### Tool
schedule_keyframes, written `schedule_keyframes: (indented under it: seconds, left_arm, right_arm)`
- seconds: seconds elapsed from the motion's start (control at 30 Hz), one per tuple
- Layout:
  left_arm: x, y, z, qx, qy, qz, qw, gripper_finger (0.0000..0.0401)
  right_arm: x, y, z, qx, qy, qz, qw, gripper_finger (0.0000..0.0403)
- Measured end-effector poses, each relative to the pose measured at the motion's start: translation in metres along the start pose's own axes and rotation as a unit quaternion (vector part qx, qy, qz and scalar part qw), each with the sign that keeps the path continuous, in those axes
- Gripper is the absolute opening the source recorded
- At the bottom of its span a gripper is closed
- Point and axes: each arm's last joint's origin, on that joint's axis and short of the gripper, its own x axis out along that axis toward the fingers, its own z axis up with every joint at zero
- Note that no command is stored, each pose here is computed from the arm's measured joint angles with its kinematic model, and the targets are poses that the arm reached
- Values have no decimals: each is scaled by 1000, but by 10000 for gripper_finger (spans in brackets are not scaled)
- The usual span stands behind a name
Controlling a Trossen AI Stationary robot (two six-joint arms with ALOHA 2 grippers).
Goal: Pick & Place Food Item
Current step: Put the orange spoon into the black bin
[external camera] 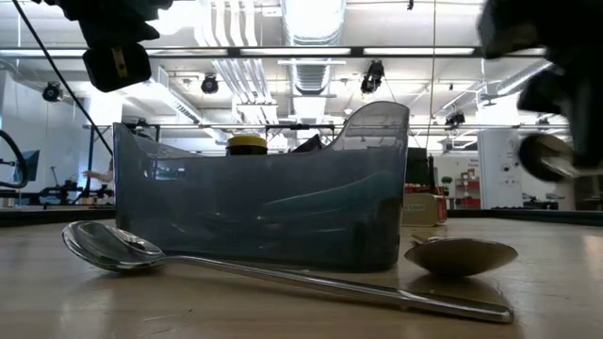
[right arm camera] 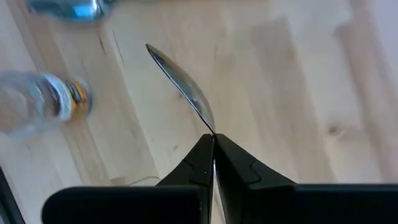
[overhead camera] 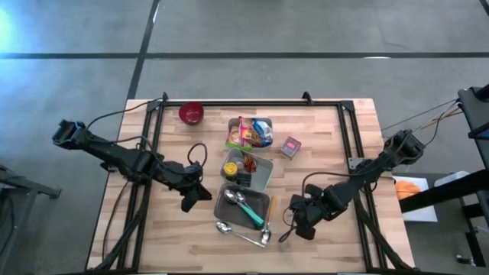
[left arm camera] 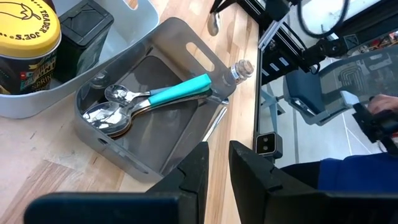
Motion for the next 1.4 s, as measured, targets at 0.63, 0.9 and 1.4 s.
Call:
schedule_keyframes:
  seconds: [0.63,0.9,1.4]
  left_arm:
    - [-11,5,-1,3,-22,46,999,67]
    - [-28,8,1,21,-76,83,993,67]
    - [-53,7,2,36,-111,69,991,67]
  right_arm:
    - [-80,-9,127,145,-193,140,960,8]
    - [-74,-8,152,264,-230,208,913,8]
    - [-35,25,193,270,-136,100,948,8]
